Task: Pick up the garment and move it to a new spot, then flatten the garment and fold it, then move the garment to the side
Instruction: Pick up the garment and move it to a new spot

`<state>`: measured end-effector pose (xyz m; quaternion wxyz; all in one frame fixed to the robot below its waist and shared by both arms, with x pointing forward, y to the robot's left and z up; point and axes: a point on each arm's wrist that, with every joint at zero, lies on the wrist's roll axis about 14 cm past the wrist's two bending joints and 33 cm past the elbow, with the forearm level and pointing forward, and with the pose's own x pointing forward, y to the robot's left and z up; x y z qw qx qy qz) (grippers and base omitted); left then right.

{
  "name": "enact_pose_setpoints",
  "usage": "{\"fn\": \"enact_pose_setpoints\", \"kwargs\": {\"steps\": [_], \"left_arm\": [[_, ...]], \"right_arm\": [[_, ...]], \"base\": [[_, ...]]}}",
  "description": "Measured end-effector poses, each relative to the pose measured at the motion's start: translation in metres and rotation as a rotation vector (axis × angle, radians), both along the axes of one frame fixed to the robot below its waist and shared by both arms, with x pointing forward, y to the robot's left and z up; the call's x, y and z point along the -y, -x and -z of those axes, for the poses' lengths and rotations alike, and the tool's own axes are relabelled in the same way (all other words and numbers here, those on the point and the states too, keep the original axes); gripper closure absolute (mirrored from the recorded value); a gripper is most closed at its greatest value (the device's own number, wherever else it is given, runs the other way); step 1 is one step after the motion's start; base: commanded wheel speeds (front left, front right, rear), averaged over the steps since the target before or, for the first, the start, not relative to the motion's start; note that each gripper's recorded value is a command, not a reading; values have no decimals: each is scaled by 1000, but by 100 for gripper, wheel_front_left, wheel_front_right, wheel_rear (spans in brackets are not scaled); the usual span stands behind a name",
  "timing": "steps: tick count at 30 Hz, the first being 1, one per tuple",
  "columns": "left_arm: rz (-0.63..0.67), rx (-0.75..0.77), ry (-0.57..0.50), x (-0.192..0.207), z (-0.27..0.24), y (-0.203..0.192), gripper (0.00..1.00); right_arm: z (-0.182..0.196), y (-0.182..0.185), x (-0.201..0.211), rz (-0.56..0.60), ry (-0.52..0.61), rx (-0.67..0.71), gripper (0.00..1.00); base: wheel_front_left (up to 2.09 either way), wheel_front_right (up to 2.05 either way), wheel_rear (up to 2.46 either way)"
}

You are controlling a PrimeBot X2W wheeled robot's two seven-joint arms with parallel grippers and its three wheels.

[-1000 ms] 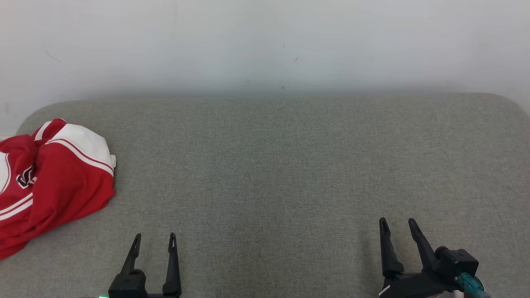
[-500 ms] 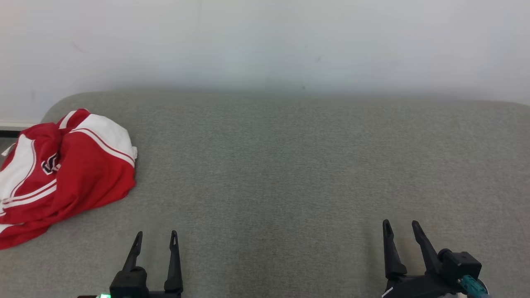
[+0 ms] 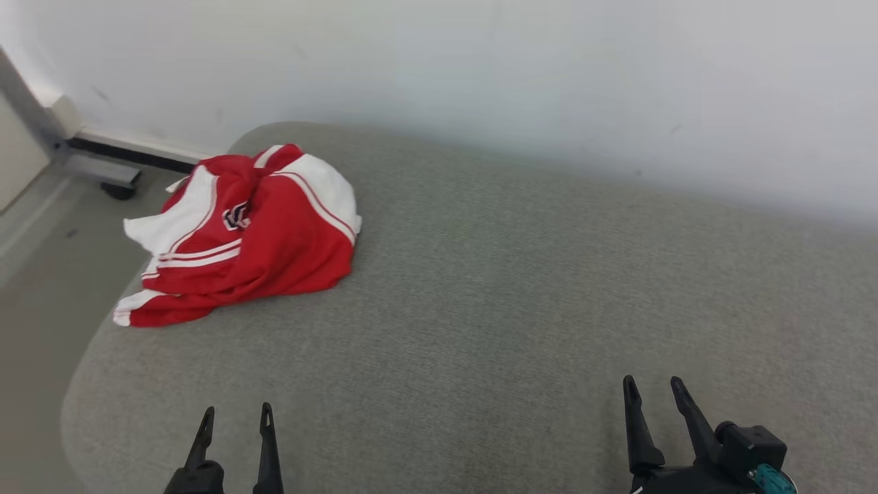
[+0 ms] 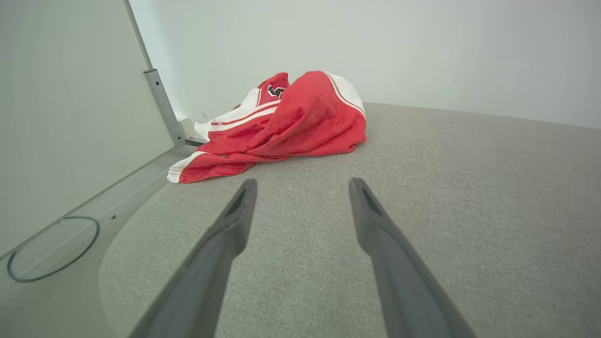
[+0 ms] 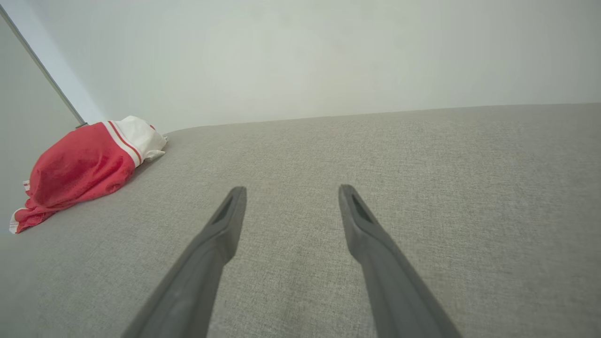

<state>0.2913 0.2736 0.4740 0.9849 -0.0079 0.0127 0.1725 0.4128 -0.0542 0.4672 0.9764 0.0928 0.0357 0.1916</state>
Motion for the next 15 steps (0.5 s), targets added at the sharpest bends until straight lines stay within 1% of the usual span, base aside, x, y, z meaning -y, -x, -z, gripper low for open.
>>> {"fn": "enact_pose_setpoints", "kwargs": {"steps": [3,10,15], "left_arm": [[-60,0,-3,-16,0,19,0],[-243,12,-6,-53,-3,68,0],[-311,5,-7,-63,-2,87,0]], "right_arm": [[-1,-1,-22,-60,-4,2,0],[-9,3,-87,-240,-3,24,0],[-7,5,-112,-312,1,19,0]], "base": [[0,0,0],[0,0,0],[0,0,0]]}}
